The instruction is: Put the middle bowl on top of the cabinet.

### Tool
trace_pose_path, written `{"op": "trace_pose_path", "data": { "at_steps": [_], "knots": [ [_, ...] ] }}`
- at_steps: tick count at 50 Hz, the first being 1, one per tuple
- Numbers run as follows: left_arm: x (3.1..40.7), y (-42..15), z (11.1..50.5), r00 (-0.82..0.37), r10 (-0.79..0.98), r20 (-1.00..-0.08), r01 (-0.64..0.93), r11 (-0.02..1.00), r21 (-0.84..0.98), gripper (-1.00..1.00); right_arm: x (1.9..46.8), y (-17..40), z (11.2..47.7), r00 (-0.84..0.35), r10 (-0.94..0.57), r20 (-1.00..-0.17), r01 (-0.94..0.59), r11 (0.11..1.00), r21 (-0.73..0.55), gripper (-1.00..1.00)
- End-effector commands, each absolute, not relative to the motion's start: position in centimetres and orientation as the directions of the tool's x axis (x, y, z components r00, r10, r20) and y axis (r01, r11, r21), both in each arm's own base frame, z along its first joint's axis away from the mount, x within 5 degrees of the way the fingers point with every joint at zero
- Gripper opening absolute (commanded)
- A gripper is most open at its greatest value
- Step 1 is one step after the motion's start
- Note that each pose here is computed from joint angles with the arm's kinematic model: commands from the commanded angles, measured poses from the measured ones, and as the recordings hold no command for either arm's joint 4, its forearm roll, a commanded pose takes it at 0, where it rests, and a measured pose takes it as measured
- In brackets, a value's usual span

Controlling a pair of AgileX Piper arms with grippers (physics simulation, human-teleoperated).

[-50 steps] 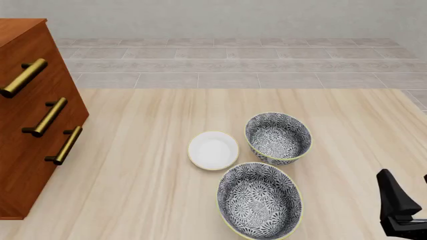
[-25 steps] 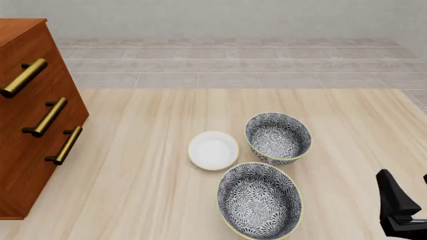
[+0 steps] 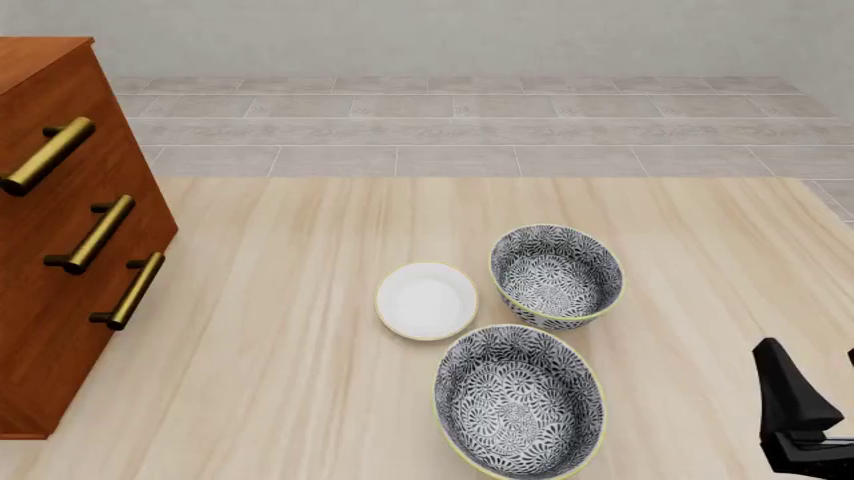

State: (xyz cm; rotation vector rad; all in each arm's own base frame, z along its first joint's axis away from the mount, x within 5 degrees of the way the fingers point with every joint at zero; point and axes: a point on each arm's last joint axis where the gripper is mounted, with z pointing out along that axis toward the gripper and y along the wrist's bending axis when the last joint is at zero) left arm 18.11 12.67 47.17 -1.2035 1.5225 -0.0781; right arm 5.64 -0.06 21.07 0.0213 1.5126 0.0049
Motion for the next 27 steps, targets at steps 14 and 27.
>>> {"op": "trace_pose_path", "data": {
  "at_steps": [14, 27],
  "knots": [
    [13.5, 7.7, 49.3, 0.185, -0.667, -0.721, -0.502, 0.567, -0.653, 1.00, 5.6, -0.1, 21.1, 0.058, 0.018, -0.998, 0.013, 1.000, 0.019, 1.00],
    [11.8, 6.2, 49.9, 0.182, -0.659, -0.729, -0.460, 0.598, -0.656, 1.00, 5.6, -0.1, 21.1, 0.059, 0.019, -0.998, 0.015, 1.000, 0.020, 1.00]
  ]
}}
